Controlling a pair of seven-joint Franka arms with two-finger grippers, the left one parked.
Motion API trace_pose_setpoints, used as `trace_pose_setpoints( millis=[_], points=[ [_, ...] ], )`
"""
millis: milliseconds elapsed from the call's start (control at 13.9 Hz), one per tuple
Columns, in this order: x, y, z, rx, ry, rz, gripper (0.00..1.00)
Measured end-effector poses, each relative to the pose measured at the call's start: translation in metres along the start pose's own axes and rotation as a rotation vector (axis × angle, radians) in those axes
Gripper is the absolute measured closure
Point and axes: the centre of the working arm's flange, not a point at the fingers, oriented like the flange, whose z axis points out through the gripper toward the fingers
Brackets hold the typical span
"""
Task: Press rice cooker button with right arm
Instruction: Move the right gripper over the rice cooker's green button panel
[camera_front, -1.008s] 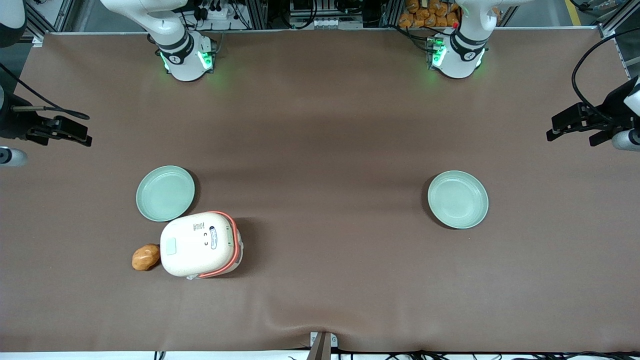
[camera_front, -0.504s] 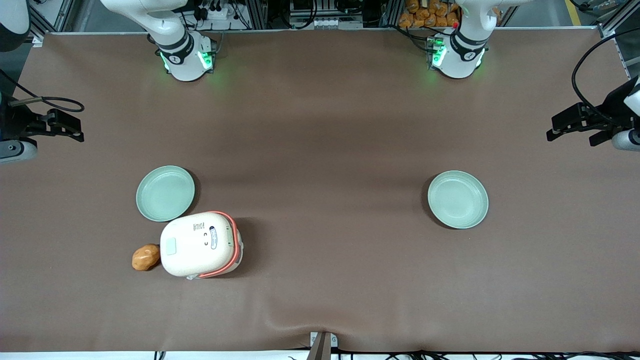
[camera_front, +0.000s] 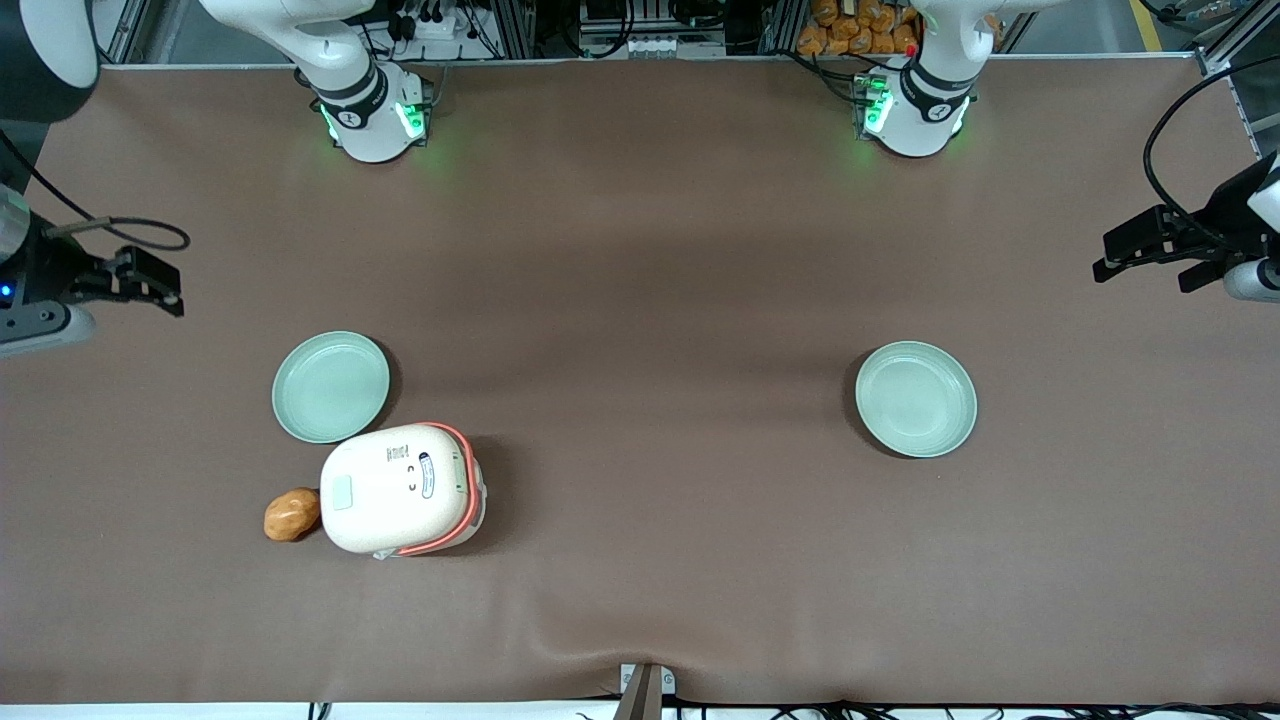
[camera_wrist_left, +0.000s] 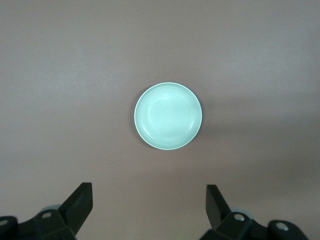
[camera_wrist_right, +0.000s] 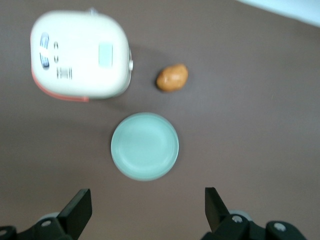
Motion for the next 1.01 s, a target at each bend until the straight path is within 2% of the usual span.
trace_pose_setpoints(
  millis=[72, 144, 216, 648, 792, 1008],
  points=[
    [0.008, -0.003, 0.005, -0.007, 0.025, -0.007, 0.06],
    [0.017, -0.007, 0.012, -0.013, 0.044, -0.016, 0.06],
    [0.026, -0.012, 0.022, -0.016, 0.052, -0.027, 0.11],
    [0.079, -0.044, 0.101, -0.033, 0.096, -0.029, 0.81],
    [0.090, -0.054, 0.123, -0.035, 0.104, -0.039, 0.99],
    [0.102, -0.071, 0.152, -0.003, 0.105, -0.041, 0.99]
  ],
)
